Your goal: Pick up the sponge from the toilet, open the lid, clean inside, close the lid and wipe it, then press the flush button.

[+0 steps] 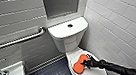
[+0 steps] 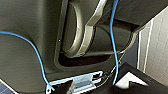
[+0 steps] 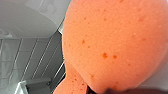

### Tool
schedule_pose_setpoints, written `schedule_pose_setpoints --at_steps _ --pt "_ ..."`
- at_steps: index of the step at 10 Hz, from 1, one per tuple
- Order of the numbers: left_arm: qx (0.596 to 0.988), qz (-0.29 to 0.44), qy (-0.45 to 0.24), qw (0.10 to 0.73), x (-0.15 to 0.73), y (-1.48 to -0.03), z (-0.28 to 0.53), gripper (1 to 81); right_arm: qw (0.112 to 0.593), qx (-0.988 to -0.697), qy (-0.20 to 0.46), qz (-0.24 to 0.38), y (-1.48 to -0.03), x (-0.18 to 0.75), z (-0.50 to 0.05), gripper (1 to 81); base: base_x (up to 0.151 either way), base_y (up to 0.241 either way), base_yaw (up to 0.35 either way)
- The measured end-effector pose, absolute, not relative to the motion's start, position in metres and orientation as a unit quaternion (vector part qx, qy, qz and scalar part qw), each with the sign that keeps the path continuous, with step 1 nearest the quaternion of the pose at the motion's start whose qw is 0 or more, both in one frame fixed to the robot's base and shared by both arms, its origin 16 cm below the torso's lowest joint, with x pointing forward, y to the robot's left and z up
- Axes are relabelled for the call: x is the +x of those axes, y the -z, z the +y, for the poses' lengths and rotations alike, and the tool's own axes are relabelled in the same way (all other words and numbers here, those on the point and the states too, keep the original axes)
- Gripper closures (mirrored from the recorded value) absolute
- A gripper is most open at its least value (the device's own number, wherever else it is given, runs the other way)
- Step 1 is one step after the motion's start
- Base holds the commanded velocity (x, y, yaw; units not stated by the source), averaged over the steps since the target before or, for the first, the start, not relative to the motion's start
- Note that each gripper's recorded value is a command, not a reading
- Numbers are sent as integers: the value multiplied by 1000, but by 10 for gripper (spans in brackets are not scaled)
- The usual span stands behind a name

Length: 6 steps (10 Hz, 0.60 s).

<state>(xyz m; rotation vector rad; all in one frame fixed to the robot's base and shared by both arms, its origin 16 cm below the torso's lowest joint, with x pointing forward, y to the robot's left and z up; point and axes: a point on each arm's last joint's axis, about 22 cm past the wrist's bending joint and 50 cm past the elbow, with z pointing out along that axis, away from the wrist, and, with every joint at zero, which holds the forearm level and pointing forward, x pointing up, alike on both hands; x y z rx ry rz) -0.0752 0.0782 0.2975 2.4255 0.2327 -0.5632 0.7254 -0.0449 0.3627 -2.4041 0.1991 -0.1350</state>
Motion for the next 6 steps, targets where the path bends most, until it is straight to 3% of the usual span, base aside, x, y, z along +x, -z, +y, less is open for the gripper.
schedule_pose_setpoints --at_steps 6 --pt "921 89 214 314 -76 -297 78 10 335 -930 110 106 -352 790 6 811 0 0 0"
